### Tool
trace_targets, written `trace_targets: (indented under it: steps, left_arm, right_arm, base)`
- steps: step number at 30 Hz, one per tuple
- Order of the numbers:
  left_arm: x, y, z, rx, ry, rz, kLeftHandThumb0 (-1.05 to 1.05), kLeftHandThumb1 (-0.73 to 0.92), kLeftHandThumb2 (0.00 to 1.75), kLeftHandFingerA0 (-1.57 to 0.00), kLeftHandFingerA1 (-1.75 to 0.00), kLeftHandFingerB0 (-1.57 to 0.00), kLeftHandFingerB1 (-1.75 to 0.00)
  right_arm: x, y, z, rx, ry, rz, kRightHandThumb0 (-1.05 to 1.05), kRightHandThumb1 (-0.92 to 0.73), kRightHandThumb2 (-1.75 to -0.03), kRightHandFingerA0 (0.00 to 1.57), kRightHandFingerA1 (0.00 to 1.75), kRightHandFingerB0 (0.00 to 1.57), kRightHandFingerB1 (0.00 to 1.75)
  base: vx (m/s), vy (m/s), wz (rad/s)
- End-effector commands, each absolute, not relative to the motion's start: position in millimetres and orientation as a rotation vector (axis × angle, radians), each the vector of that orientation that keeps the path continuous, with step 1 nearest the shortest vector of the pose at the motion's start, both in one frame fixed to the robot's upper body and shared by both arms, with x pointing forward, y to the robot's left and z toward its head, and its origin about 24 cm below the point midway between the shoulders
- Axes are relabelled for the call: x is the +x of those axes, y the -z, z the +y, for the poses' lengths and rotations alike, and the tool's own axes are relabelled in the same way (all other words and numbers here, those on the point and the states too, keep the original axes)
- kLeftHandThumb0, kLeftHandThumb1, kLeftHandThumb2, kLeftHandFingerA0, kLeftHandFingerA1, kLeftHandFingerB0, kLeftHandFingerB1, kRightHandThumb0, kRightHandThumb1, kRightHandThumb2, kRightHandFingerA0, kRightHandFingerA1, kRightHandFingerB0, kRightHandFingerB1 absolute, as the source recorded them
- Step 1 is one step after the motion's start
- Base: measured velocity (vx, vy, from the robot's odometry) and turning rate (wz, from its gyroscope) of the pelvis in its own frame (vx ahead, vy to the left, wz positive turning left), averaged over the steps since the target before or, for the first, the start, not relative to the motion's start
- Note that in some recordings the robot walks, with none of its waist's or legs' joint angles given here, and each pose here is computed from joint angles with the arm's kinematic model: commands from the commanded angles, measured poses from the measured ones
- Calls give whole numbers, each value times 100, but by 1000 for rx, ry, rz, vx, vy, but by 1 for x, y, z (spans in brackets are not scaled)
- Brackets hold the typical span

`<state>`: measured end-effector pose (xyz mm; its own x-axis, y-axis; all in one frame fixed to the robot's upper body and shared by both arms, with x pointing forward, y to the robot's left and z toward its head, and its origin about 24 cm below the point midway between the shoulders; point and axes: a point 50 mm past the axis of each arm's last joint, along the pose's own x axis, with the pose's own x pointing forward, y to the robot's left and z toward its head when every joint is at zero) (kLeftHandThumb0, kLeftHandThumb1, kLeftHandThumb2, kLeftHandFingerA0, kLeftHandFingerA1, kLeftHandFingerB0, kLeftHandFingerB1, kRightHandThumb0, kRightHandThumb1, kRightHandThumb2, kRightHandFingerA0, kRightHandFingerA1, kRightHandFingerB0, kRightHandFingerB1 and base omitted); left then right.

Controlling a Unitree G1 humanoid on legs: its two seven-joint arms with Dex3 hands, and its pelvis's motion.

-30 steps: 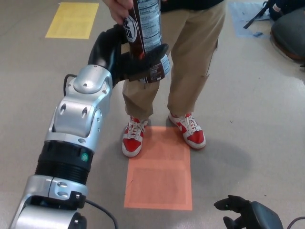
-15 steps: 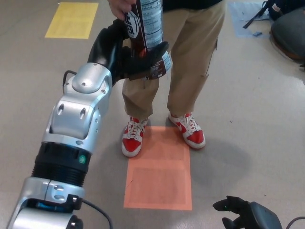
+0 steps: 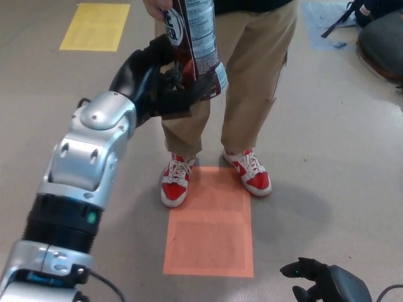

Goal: The robot recieved a bottle of protein shake from a person using its left hand and then shake the protein up and down 2 two times and hand it back to the person

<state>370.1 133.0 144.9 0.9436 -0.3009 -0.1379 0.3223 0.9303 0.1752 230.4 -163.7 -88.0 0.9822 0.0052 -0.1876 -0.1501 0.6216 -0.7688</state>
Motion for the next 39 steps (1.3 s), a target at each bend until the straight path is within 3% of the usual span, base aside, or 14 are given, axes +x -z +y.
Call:
trace_targets:
  steps: [1,10,11,13,14,15,16,18,19,20,31,32,34,39]
  left_arm:
    - [354,-128,161,295,364,106,-87,52,88,0,0,0,0]
    - [301,-74,196,707,299,19,-82,52,86,-11,-39,-6,-29]
    - [298,-69,198,719,297,29,-38,25,90,0,-47,0,-48]
    - [285,-52,204,758,298,59,-38,23,89,-2,-48,0,-48]
    - [280,-45,206,763,296,66,-82,52,87,-19,-43,-6,-29]
    - [273,-36,210,766,291,73,-82,52,87,-19,-43,-6,-29]
    - [270,-32,211,770,288,82,-81,63,61,-26,-32,-11,-24]
    - [262,-19,217,779,271,110,-81,52,87,-23,-45,-4,-29]
    - [258,-13,220,782,263,123,-79,62,60,-30,-34,-12,-24]
    - [255,-6,223,791,252,138,-81,52,87,-25,-45,-4,-28]
    - [252,29,255,862,149,246,-72,46,80,-26,-46,-4,-26]
    - [251,30,256,861,145,245,-67,52,57,-34,-37,-10,-23]
    - [250,34,260,845,122,252,-62,48,56,-34,-38,-10,-23]
    - [252,38,266,844,91,265,-65,41,75,-28,-47,-3,-23]
  right_arm:
    - [231,89,-166,-893,-84,194,-20,-75,-63,84,55,80,45]
    - [233,87,-164,-905,-85,166,-20,-75,-63,94,60,81,45]
    - [232,87,-163,-906,-83,161,-20,-74,-62,96,56,82,46]
    - [230,88,-163,-906,-89,168,-21,-75,-63,94,52,80,45]
    - [230,89,-163,-902,-89,175,-22,-76,-62,93,51,80,45]
    - [230,89,-162,-897,-87,184,-22,-76,-62,93,51,80,45]
    - [229,89,-162,-898,-88,182,-21,-76,-62,93,50,80,45]
    - [231,89,-161,-900,-92,177,-20,-75,-64,95,56,80,45]
    - [231,88,-161,-898,-93,175,-19,-76,-63,95,54,79,45]
    - [233,87,-161,-896,-88,172,-22,-77,-64,96,54,80,45]
    - [260,68,-163,-872,-49,122,-22,-78,-63,93,54,79,45]
    - [261,68,-163,-873,-50,124,-23,-78,-63,91,54,78,44]
    - [263,66,-164,-876,-48,117,-22,-75,-65,93,50,78,44]
    - [268,62,-165,-893,-40,100,-22,-78,-63,91,51,78,45]
  base:
    - [0,0,0]
    - [0,0,0]
    - [0,0,0]
    - [0,0,0]
    - [0,0,0]
    - [0,0,0]
    - [0,0,0]
    - [0,0,0]
    - [0,0,0]
    - [0,0,0]
    - [0,0,0]
    - [0,0,0]
    - [0,0,0]
    - [0,0,0]
